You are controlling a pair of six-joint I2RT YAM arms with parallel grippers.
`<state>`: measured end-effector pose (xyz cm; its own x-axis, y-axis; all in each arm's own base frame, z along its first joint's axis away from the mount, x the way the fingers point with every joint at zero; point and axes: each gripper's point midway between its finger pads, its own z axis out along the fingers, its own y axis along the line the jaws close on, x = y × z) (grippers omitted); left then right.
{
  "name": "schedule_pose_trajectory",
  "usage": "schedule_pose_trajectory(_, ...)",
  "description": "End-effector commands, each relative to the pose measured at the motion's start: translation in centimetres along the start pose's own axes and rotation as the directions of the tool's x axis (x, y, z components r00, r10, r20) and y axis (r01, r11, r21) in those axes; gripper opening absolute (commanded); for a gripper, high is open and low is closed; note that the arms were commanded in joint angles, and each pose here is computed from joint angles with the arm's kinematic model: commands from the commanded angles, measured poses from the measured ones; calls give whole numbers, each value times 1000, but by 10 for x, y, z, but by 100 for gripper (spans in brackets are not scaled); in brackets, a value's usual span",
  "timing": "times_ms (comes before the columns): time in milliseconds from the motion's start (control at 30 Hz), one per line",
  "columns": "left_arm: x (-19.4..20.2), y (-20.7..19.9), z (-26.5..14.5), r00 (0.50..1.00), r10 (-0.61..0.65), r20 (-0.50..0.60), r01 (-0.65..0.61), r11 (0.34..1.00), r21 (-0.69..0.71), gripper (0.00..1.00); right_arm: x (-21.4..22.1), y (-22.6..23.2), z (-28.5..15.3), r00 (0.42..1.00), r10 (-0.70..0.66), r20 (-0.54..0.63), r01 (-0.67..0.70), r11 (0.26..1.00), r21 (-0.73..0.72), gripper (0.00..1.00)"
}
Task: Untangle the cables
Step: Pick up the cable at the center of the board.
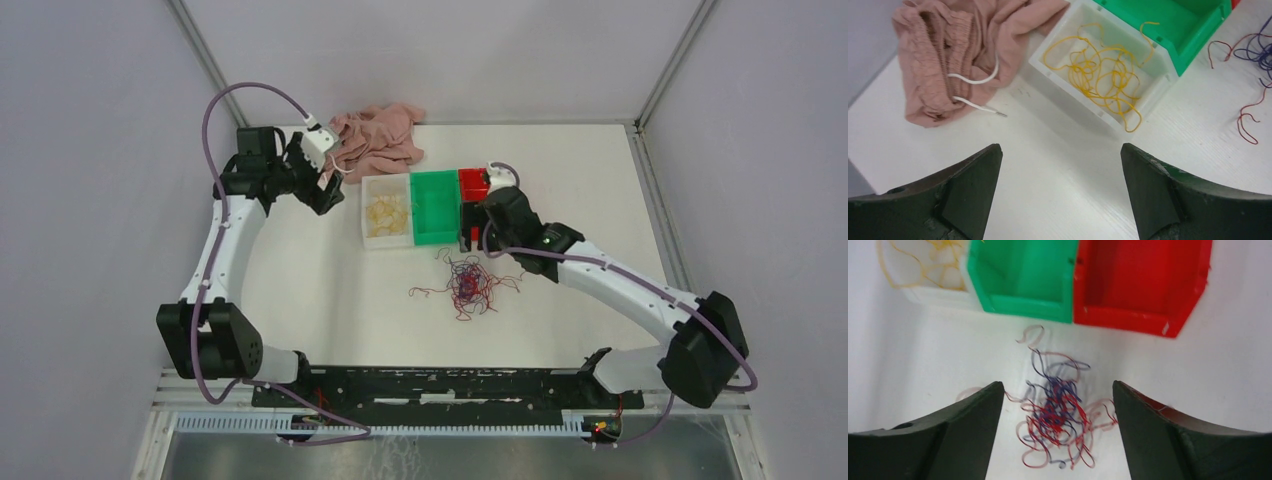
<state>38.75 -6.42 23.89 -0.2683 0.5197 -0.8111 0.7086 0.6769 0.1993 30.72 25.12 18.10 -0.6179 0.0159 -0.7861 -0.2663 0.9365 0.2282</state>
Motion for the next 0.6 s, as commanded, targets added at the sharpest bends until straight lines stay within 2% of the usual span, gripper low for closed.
schedule_pose_trajectory(0,26,-40,8,997,-69,-17,71,991,110,94,45,-29,-19,996,20,-83,-16,999,50,82)
schedule_pose_trajectory(100,40,-53,21,996,-80,-39,84,989,124,93,74,-26,-23,989,23,-146,-26,999,-20,71)
schedule_pose_trajectory(267,57,-72,47,993,-61,-103,77,985,156,92,103,-21,-16,977,36,-208,-54,995,-82,62)
schedule_pose_trajectory(567,62,-49,98,990,-74,-124,80,996,38,92,114,-12,-1,965,8,-263,-43,991,-128,59)
